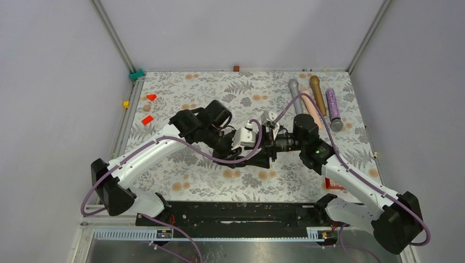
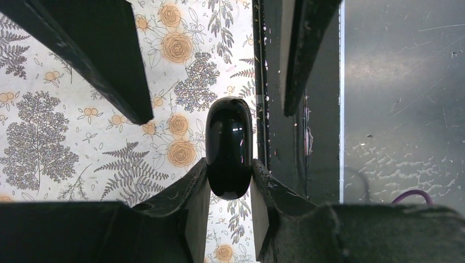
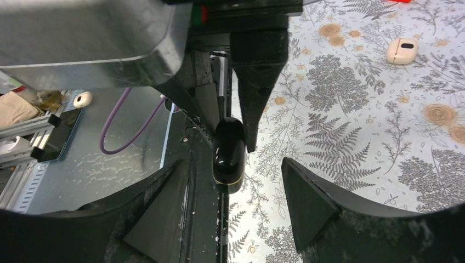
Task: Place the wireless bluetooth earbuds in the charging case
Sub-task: Pick up the charging case at the center of the board.
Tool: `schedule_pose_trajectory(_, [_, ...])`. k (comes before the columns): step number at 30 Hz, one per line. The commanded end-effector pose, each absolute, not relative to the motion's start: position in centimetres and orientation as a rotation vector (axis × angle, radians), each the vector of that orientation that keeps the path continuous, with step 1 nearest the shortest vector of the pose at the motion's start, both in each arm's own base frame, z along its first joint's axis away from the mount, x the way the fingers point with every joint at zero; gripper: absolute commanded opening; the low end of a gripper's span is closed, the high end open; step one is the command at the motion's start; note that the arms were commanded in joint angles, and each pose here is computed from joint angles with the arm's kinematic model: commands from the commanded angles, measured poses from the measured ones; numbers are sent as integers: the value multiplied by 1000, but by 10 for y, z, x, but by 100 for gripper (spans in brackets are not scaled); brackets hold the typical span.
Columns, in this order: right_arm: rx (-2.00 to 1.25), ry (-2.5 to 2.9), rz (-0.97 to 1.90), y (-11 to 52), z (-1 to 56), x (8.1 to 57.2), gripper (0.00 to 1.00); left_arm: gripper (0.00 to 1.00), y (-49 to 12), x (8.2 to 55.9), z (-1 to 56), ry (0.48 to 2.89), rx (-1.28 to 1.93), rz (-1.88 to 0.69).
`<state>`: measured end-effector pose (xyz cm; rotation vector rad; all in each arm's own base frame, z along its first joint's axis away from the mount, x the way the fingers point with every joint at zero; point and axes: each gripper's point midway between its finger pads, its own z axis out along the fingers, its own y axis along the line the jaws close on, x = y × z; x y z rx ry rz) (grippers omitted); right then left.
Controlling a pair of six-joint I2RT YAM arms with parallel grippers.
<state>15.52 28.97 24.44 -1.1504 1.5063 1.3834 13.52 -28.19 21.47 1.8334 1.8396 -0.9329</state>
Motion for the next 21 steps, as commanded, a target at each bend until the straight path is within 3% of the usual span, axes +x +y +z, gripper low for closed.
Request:
schedule_pose_trajectory(1, [-1209,1424,1382,296,247,147,71,2,-289,142,226,1798,1811,-911])
schedule_pose_trajectory(15, [-1166,1455,1389,304,238,153,67,2,-291,140,230,1789,1794,-939])
schedule_pose_trajectory(21, [-1154,1465,1399,306,238,155,59,2,-293,141,228,1795,1795,-942])
